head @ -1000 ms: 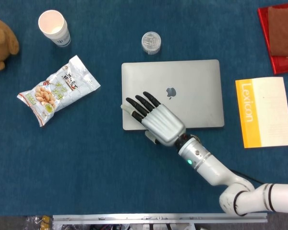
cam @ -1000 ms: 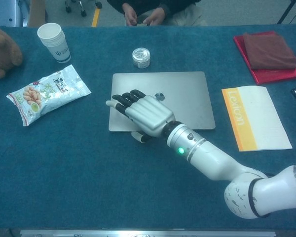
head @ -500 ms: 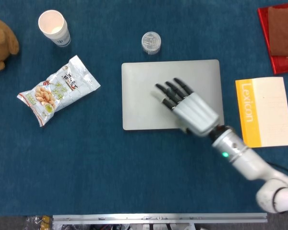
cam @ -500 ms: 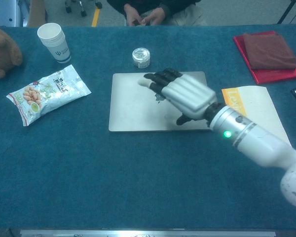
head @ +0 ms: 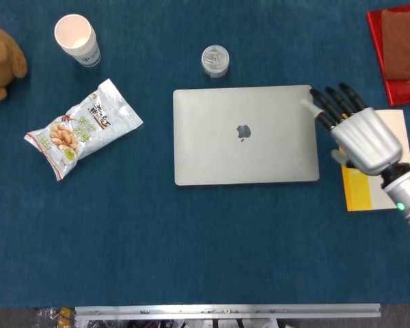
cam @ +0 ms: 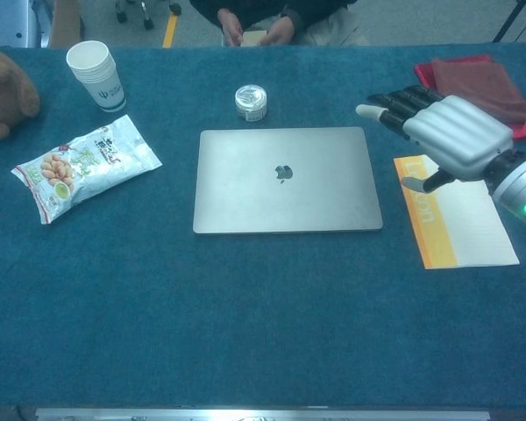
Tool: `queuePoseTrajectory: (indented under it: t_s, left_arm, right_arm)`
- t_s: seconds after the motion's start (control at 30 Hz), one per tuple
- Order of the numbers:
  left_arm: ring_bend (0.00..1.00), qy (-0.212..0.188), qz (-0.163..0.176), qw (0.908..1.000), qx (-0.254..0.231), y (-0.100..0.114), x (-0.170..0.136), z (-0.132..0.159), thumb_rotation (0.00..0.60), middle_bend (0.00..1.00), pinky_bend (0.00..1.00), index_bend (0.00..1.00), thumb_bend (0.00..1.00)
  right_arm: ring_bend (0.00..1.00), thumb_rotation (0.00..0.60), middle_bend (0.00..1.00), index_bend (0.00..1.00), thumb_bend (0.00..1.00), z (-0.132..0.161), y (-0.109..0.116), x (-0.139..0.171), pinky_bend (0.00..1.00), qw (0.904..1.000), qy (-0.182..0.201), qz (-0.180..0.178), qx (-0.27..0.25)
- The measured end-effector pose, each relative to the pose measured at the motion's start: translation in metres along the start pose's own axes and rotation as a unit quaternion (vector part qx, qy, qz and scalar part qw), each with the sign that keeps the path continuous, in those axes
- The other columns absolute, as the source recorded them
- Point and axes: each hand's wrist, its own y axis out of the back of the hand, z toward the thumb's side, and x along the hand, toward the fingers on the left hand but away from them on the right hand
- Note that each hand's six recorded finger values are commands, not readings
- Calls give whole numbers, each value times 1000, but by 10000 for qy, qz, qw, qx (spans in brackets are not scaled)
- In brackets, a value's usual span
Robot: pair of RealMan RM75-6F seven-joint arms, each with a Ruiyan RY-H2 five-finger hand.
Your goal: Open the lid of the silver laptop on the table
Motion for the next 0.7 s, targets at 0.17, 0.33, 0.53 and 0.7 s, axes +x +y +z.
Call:
queuePoseTrajectory:
  t_s: [0.17,0.33,0.53,0.7]
  left_arm:
    - [0,-27,-20,10000,18,-2,1,3,600,0,20,18,105]
    - [0,-23,-25,10000,21,-2,2,4,600,0,20,18,105]
    - [0,-2,-35,10000,29,-2,1,4,600,0,20,18,106]
    - [0,22,-32,10000,31,-2,0,2,600,0,20,18,105]
  right_arm:
    - [0,600,0,0,181,-15,-16,2,60,9995,-107,174,231]
    - [0,600,0,0,181,-11,-31,-2,61,9988,-11,222,438]
    - [0,600,0,0,181,-1,-44,-9,61,9980,126,240,565]
    - [0,600,0,0,181,2,-50,-17,60,9982,107,245,542]
